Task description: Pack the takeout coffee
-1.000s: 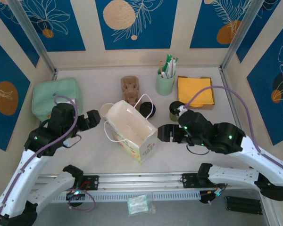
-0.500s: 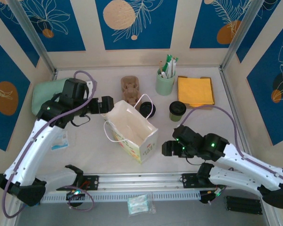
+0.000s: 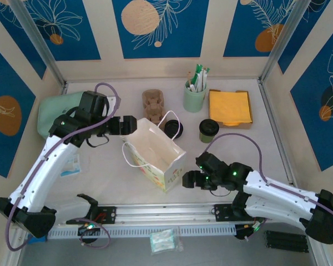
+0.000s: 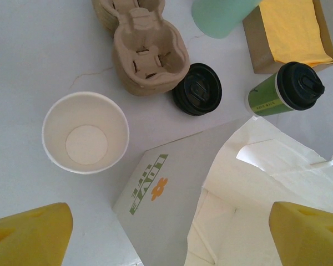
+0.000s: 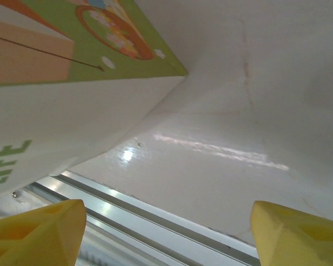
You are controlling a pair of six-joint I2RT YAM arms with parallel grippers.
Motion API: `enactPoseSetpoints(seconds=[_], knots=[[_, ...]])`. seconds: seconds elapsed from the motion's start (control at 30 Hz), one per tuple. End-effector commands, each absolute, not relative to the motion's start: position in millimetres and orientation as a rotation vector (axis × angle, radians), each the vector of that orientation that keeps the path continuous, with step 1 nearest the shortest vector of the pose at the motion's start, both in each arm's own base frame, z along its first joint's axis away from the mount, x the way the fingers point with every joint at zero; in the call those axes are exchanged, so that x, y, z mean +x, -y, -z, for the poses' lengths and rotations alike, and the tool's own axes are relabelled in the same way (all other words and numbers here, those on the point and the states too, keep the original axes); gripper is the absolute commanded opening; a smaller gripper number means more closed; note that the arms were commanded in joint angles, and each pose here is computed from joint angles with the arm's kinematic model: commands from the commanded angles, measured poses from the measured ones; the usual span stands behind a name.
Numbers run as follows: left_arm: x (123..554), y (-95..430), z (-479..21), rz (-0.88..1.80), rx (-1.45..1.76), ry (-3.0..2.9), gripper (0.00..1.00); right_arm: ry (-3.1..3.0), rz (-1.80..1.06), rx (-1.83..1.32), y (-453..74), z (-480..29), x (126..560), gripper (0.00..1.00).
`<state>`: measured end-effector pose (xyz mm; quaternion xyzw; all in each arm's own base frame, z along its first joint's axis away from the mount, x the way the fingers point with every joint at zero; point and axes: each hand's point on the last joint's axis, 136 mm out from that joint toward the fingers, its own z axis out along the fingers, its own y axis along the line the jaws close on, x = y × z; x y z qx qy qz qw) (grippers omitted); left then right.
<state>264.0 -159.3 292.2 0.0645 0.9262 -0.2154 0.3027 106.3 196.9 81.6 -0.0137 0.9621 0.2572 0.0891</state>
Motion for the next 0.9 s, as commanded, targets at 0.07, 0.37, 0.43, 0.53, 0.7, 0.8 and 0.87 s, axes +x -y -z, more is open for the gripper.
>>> enactPoseSetpoints(seconds=[0.07,0.37,0.43,0.53,0.7,0.8,0.87], knots=[[263,157,-287,0.532,0.202,-2.464,0.95,-2.838,-0.876,-0.096,-220,-84,112,0.78],[278,151,-298,0.48,0.164,-2.418,1.0,-2.825,-0.908,-0.131,-245,-83,122,0.77],[282,150,-301,0.473,0.152,-2.407,1.0,-2.822,-0.911,-0.131,-250,-83,124,0.77],[288,149,-308,0.479,0.126,-2.382,1.0,-2.811,-0.912,-0.137,-258,-82,129,0.77],[294,145,-321,0.475,0.102,-2.348,0.99,-2.785,-0.915,-0.126,-272,-83,143,0.77],[297,144,-330,0.471,0.098,-2.333,0.99,-2.759,-0.91,-0.098,-282,-85,154,0.77],[298,142,-335,0.468,0.094,-2.322,0.99,-2.733,-0.915,-0.09,-292,-88,164,0.77]])
